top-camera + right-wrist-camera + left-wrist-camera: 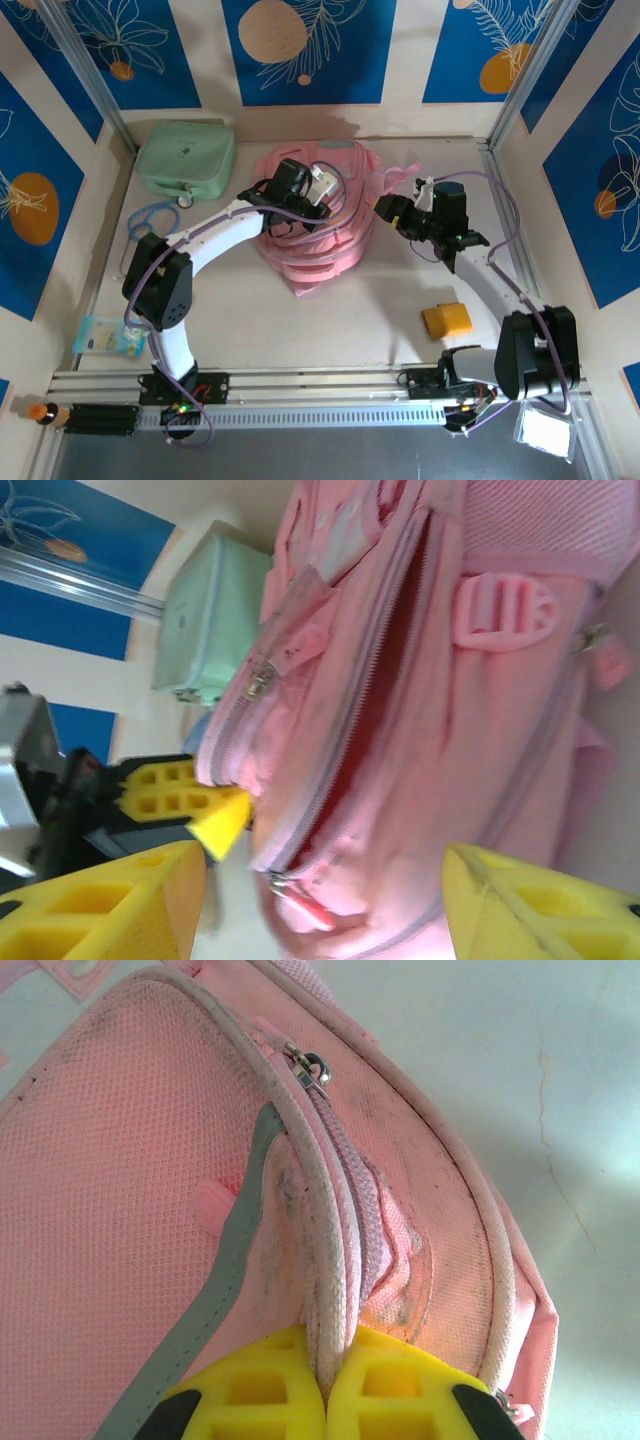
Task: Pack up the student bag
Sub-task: Unzip the student bag at the top-center of the table, then pick up the glasses case from the middle-left of the table.
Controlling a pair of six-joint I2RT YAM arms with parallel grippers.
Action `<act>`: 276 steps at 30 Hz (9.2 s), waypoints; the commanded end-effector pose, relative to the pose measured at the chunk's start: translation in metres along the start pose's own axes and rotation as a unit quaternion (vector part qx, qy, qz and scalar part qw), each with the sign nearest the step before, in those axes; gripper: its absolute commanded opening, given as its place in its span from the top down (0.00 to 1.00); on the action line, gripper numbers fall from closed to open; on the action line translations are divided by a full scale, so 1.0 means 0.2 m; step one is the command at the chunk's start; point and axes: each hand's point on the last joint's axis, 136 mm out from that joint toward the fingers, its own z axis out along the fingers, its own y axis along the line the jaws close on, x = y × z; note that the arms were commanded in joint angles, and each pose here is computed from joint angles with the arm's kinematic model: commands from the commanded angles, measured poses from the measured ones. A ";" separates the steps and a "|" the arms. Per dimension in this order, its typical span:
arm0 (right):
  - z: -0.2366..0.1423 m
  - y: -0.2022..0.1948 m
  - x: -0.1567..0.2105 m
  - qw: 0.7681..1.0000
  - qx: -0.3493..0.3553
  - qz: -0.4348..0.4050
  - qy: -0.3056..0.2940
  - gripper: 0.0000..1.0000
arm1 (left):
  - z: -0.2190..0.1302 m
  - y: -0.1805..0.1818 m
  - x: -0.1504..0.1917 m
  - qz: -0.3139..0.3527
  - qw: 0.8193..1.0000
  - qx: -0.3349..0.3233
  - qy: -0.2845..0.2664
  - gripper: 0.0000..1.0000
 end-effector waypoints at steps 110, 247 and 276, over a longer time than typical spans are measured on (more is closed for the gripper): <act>0.30 0.00 0.10 0.990 -0.054 0.064 0.110 0.95 | -0.29 0.24 0.61 -0.306 0.927 -0.209 0.054 1.00; -0.09 -0.10 0.10 0.962 0.257 -0.031 -0.085 0.08 | -0.92 1.14 1.63 -0.565 0.730 -0.340 0.178 0.42; 0.26 0.35 0.38 0.986 0.033 -0.156 0.052 0.10 | -0.80 0.76 0.77 -0.543 0.814 -0.206 0.005 0.54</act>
